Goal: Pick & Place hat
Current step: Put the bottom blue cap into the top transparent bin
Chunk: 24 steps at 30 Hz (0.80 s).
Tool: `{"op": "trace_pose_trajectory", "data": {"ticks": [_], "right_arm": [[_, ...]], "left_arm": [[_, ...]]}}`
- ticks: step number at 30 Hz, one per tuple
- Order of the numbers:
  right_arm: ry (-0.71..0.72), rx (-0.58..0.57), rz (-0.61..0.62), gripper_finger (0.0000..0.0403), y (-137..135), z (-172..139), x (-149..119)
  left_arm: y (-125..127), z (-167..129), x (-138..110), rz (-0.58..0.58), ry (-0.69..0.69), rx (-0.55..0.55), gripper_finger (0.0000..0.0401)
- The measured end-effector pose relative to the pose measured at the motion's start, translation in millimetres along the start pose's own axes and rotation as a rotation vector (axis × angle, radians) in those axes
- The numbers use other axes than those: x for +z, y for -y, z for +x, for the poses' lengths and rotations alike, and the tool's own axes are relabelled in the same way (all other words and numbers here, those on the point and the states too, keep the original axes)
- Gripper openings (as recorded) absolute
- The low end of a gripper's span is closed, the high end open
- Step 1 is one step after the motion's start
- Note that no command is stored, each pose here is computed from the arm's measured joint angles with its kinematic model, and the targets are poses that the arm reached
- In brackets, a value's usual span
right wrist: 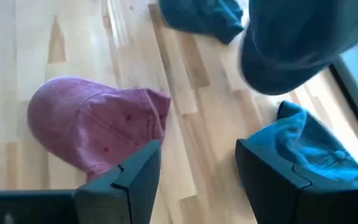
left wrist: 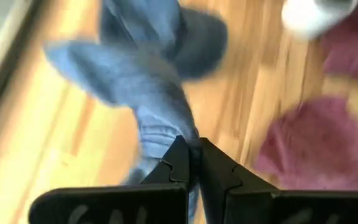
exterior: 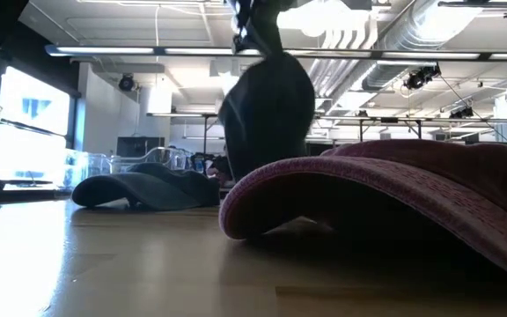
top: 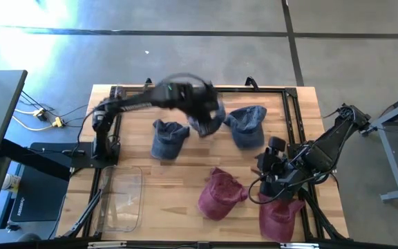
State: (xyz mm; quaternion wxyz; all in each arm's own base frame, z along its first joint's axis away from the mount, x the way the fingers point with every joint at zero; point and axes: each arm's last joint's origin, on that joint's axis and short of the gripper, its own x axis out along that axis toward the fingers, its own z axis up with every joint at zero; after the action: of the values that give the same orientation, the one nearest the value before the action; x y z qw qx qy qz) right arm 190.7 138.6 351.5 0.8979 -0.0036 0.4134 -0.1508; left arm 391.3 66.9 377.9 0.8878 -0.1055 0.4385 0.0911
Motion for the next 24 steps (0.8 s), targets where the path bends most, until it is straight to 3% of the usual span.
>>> {"op": "trace_pose_trajectory", "data": {"ticks": [5, 11, 17, 24], "right_arm": [[0.037, -0.037, -0.040, 0.0204, 1, 0, 1], [0.076, -0.080, -0.068, 0.0204, 2, 0, 2], [0.107, -0.112, -0.069, 0.0204, 3, 0, 3], [0.121, -0.134, -0.106, 0.0204, 4, 0, 4]], "left_arm": [[-26, -58, 9, -0.116, 0.047, -0.021, 0.0003], [-48, -115, -7, -0.275, 0.047, 0.016, 0.0003], [-67, -167, -36, -0.403, 0.058, 0.219, 0.0003], [-93, -213, -59, -0.492, 0.156, 0.370, 0.0003]]}}
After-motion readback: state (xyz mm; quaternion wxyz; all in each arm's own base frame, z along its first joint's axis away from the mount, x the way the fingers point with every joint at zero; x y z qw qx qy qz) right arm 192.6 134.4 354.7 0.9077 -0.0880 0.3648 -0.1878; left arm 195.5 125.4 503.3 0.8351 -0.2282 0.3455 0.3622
